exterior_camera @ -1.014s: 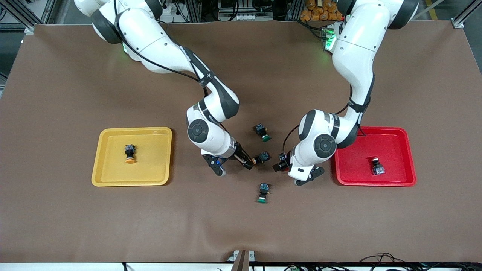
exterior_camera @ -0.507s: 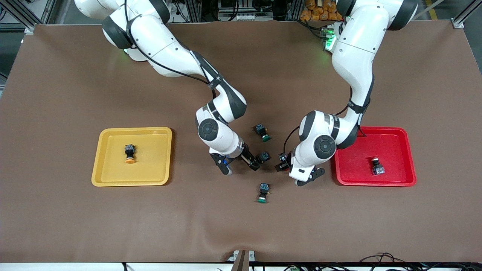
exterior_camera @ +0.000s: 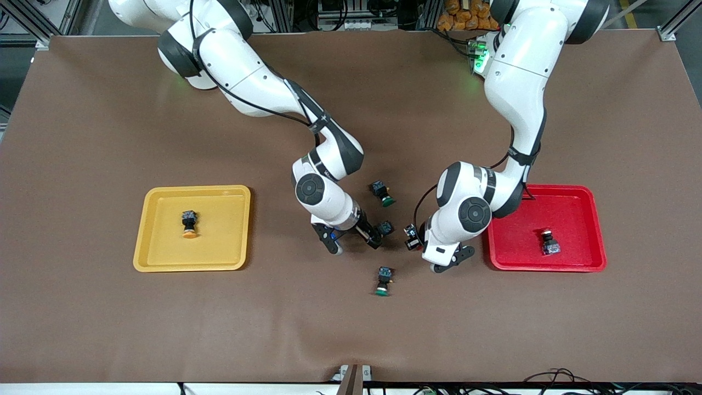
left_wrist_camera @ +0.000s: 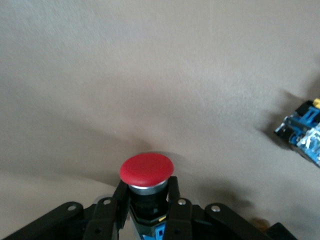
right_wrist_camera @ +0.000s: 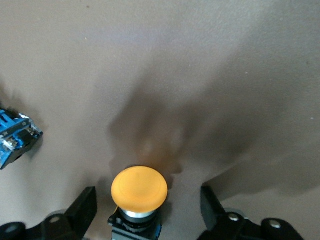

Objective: Place red and yellow buttons in trays
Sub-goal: 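Place the red button in the red tray while the right gripper places orange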

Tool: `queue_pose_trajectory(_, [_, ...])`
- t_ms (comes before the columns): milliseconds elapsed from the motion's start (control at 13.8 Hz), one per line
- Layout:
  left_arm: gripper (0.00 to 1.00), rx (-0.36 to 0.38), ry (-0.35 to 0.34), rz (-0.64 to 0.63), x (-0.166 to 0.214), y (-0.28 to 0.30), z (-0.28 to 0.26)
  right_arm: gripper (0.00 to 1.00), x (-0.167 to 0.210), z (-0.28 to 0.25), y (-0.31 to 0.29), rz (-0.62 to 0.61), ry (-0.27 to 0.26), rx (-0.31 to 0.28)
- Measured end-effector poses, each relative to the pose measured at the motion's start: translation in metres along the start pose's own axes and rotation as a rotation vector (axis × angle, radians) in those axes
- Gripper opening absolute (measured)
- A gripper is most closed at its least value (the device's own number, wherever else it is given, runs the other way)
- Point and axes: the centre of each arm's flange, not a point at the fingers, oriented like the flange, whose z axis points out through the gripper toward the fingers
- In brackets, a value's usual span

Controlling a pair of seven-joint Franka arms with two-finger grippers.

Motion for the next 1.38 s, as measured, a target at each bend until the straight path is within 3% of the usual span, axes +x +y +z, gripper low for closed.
queue_pose_trajectory(290, [0.34,0.077,0.050,0.051,0.020,-0.015,-0.019,0.41,0.006,-0.004,-0.004,-0.006,0.016,0.008])
queue_pose_trajectory(652, [0.34,0.125,0.011,0.144,0.062,-0.062,-0.066,0.41,0.009,-0.005,-0.005,-0.013,0.026,0.001])
queue_pose_trajectory(869, [0.34,0.138,-0.030,0.202,0.091,-0.103,-0.081,0.41,0.034,-0.020,-0.008,0.010,0.006,-0.090])
queue_pose_trajectory(1014, [0.34,0.138,-0.047,0.239,0.112,-0.136,-0.082,0.41,0.067,-0.048,-0.012,-0.017,-0.034,-0.168])
queue_pose_trajectory(1231, [0.34,0.135,-0.073,0.297,0.136,-0.185,-0.079,0.41,0.118,-0.099,-0.014,-0.086,-0.122,-0.211])
queue_pose_trajectory(1376, [0.34,0.129,-0.085,0.334,0.149,-0.214,-0.078,0.41,0.143,-0.123,-0.007,-0.194,-0.169,-0.249])
